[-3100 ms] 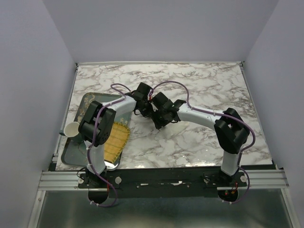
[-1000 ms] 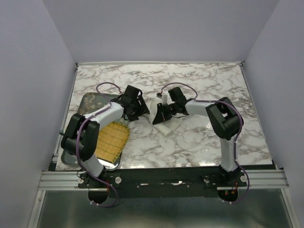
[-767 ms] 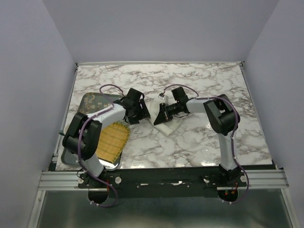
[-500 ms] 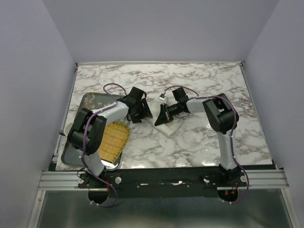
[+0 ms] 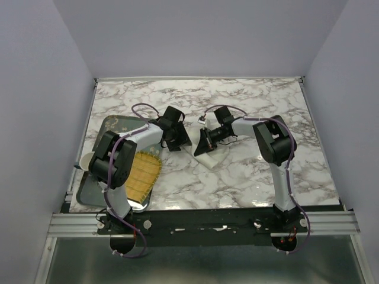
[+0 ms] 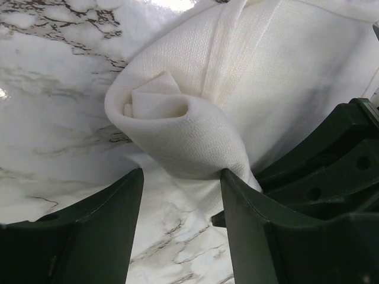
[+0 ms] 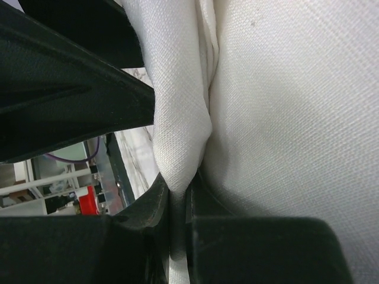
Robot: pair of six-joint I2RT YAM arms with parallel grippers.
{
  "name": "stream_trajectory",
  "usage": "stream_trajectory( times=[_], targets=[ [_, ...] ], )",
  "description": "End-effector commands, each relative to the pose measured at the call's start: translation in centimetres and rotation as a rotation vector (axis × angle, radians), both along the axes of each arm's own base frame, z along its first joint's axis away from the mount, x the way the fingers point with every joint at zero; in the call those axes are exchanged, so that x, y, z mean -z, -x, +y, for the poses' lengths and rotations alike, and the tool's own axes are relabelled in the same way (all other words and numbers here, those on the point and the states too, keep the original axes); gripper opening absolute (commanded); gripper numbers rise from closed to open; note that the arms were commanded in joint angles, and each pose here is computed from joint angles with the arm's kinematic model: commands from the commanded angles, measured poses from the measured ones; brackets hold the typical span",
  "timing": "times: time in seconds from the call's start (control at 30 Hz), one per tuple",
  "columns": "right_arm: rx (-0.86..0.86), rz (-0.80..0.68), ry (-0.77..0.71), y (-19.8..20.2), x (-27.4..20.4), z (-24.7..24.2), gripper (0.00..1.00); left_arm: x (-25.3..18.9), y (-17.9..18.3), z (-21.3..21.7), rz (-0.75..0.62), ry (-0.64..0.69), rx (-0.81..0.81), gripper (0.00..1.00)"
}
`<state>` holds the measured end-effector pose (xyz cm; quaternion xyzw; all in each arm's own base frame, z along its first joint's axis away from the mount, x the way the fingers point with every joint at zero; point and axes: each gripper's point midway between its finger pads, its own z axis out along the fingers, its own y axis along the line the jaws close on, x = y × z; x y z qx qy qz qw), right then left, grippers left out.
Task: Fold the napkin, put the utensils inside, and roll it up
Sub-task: Roll the napkin with the utensil
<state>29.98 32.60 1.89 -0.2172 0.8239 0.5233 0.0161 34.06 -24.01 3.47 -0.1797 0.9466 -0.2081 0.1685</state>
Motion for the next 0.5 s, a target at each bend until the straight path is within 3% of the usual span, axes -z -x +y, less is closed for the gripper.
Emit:
stream_trajectory(
  times=[0.0,0.27,0.47],
  targets=[
    [-0.007,-0.004,0.203,1.3,3.9,-2.2,0.20,4.3,0.6,1.3,0.066,-0.087,-0.021,0.62],
    [0.027,-0.145,0.342,-0.9,-1.5,-3.7,0.38,4.7,1.2,1.3,0.079,-0.075,-0.012,0.60],
    [0.081,-0.282,0.457,-2.3,-4.1,-5.3,0.45,4.6,0.8,0.7,0.077,-0.062,0.000,0.59]
  ],
)
